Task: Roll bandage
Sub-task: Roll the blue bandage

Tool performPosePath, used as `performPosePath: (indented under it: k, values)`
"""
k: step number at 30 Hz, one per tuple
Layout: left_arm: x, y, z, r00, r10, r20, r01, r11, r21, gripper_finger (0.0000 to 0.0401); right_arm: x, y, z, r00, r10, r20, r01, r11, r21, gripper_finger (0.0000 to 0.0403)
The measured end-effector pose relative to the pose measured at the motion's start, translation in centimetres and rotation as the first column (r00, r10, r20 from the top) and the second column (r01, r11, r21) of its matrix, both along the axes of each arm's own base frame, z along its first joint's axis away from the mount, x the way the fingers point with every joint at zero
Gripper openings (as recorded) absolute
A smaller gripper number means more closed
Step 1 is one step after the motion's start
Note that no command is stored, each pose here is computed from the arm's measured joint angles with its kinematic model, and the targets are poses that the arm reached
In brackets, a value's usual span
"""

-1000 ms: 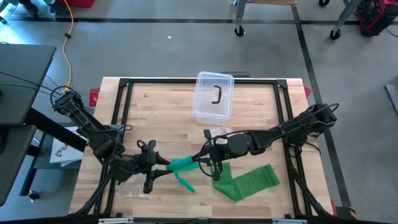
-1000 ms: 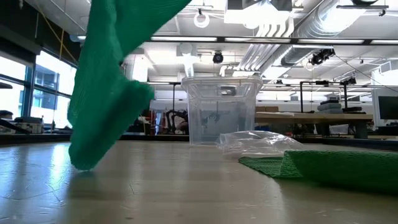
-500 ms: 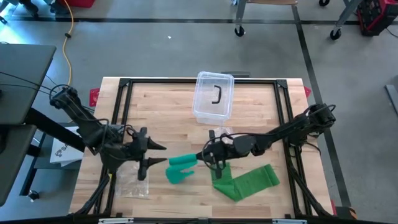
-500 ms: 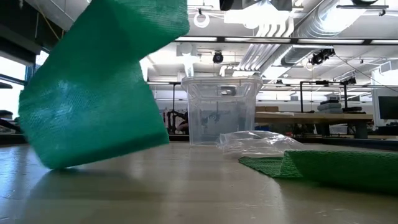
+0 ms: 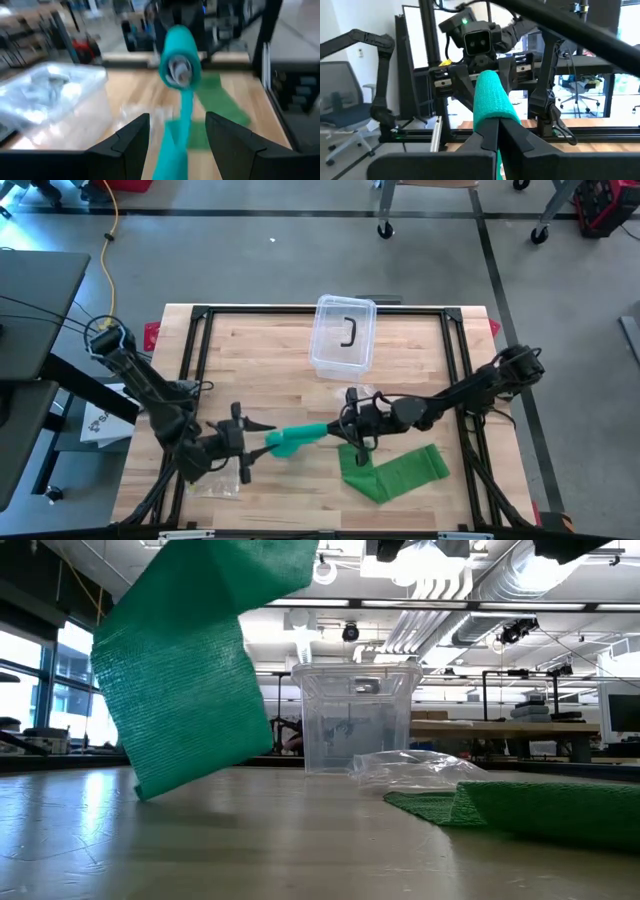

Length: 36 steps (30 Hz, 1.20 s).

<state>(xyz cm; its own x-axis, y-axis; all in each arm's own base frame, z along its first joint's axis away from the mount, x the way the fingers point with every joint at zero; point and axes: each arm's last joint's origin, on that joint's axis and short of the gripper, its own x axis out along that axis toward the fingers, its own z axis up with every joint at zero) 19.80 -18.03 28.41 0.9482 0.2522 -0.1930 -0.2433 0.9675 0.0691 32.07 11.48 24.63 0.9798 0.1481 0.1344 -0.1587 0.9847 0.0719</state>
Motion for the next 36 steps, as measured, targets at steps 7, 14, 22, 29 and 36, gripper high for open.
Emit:
performPosePath:
  k: [7,14,22,29,36]
  values:
    - [0.9,-1.0,1.2,0.986,-0.086,0.144,0.079,0.995,0.054,0.0186,-0.9,0.2,0.9,0.999,0.013,-0.042,-0.014,1.0,-0.015,0.0]
    - [2.2,0.2,1.3,0.983,-0.093,0.158,0.09,0.996,0.027,0.015,-0.9,0.2,0.8,0.999,0.014,-0.048,-0.014,1.0,-0.017,0.0]
    - [1.8,0.3,1.8,0.982,-0.093,0.164,0.087,0.995,0.039,0.0073,-0.9,0.2,0.8,0.999,0.013,-0.048,-0.014,1.0,-0.017,0.0]
    - [-0.8,-0.1,2.9,0.978,-0.129,0.163,0.132,0.991,-0.01,0.006,-0.9,0.2,0.9,0.999,0.013,-0.045,-0.014,1.0,-0.019,0.0]
    - [1.0,0.5,1.0,0.993,-0.058,0.1,0.062,0.997,-0.04,0.006,-0.9,0.1,0.9,0.999,0.012,-0.04,-0.013,1.0,-0.015,0.0]
